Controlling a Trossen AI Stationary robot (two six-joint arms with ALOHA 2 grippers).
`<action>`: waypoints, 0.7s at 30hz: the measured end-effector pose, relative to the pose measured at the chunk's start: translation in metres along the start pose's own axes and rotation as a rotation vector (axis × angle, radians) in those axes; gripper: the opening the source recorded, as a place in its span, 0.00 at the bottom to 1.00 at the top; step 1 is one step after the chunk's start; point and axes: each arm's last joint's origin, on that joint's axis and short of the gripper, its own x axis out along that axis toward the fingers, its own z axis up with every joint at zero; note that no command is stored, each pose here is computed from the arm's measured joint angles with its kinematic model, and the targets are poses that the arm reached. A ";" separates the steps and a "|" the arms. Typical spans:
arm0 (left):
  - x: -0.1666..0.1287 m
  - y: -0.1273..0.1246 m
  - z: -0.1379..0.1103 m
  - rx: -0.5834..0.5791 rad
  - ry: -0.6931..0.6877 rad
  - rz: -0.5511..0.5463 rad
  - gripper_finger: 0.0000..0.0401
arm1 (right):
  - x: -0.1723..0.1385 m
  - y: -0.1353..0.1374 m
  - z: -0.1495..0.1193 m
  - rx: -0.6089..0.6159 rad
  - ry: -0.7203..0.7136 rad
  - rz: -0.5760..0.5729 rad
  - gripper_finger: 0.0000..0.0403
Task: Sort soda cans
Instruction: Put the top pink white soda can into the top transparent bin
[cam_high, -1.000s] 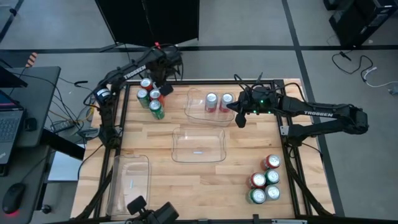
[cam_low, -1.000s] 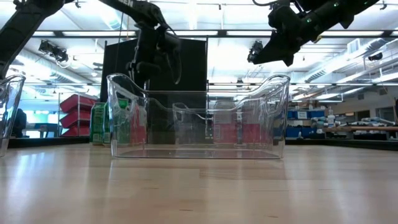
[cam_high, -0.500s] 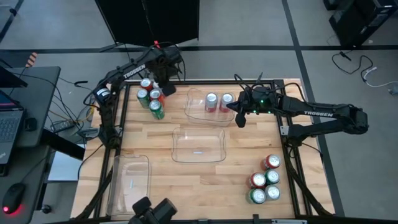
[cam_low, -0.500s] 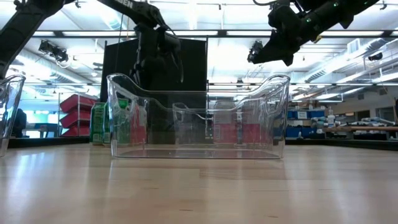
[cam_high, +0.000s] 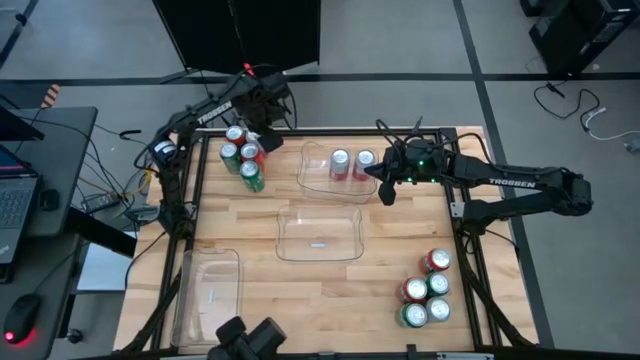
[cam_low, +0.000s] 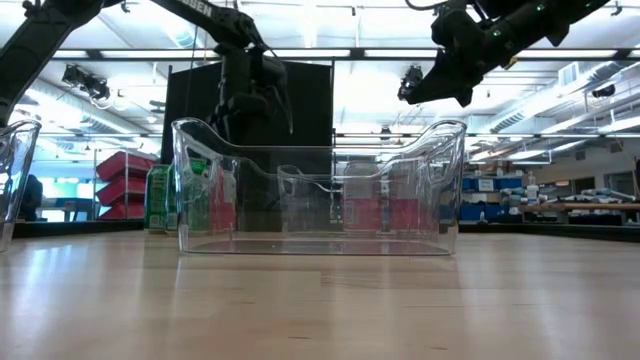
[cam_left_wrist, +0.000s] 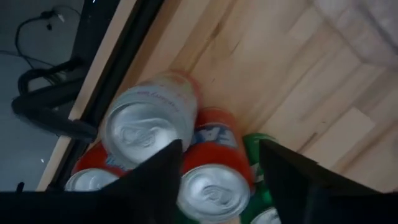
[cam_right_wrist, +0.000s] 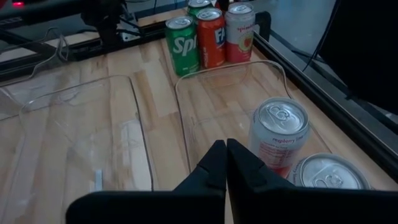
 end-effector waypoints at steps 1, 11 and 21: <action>0.000 -0.003 0.001 0.005 -0.009 0.000 0.59 | 0.000 0.000 0.000 0.000 0.002 0.000 0.00; 0.000 0.004 0.001 -0.023 -0.006 0.065 0.80 | 0.000 0.000 -0.001 0.001 0.011 -0.001 0.01; 0.003 0.042 -0.006 -0.139 -0.021 0.008 0.81 | 0.000 0.000 -0.002 0.001 0.018 -0.001 0.00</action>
